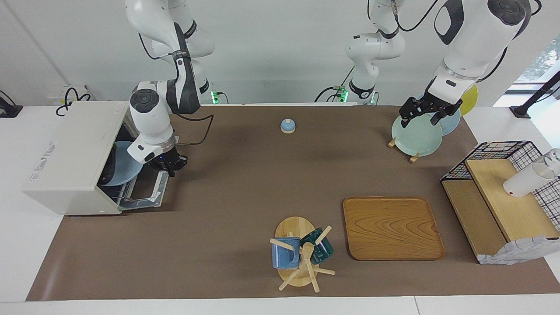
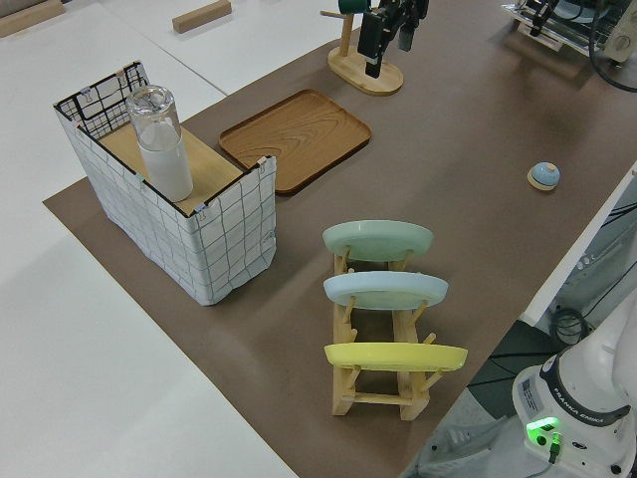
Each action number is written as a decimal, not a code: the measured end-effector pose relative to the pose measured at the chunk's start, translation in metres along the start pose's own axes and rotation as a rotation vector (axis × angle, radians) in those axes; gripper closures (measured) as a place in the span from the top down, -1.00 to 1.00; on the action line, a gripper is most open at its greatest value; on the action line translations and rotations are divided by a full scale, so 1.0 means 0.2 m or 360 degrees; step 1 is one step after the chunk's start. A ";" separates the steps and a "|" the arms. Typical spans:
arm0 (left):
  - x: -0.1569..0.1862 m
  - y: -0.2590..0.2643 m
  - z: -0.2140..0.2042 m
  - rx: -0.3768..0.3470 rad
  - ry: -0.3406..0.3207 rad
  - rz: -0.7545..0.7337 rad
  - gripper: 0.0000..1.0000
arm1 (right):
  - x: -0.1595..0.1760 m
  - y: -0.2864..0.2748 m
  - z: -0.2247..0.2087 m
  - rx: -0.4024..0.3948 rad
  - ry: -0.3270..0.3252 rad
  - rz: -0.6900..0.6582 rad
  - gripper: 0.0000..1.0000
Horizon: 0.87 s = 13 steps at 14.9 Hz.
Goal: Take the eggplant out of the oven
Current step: 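Grasp the light blue plate inside the oven with the right gripper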
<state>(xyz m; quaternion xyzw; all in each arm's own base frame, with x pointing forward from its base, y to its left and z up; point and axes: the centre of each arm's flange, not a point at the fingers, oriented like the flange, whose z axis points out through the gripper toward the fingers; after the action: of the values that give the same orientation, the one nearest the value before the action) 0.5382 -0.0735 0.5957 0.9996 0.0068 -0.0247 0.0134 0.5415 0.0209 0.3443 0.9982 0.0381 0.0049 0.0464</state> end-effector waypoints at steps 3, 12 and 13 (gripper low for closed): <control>0.00 0.00 0.00 0.0000 0.0000 0.0000 1.00 | 0.01 -0.01 0.05 0.0012 -0.0009 0.0009 -0.98; 0.00 0.00 0.00 0.0000 0.0000 0.0000 1.00 | 0.06 -0.07 0.03 0.0046 -0.0080 0.0013 -0.97; 0.00 0.00 0.00 0.0000 0.0000 0.0000 1.00 | 0.08 -0.11 -0.03 0.0045 -0.0092 -0.0008 -0.81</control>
<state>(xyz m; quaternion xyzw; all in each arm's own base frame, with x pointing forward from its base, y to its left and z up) 0.5382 -0.0735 0.5957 0.9996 0.0068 -0.0247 0.0134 0.5553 0.0449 0.3490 0.9984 0.0393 -0.0246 0.0333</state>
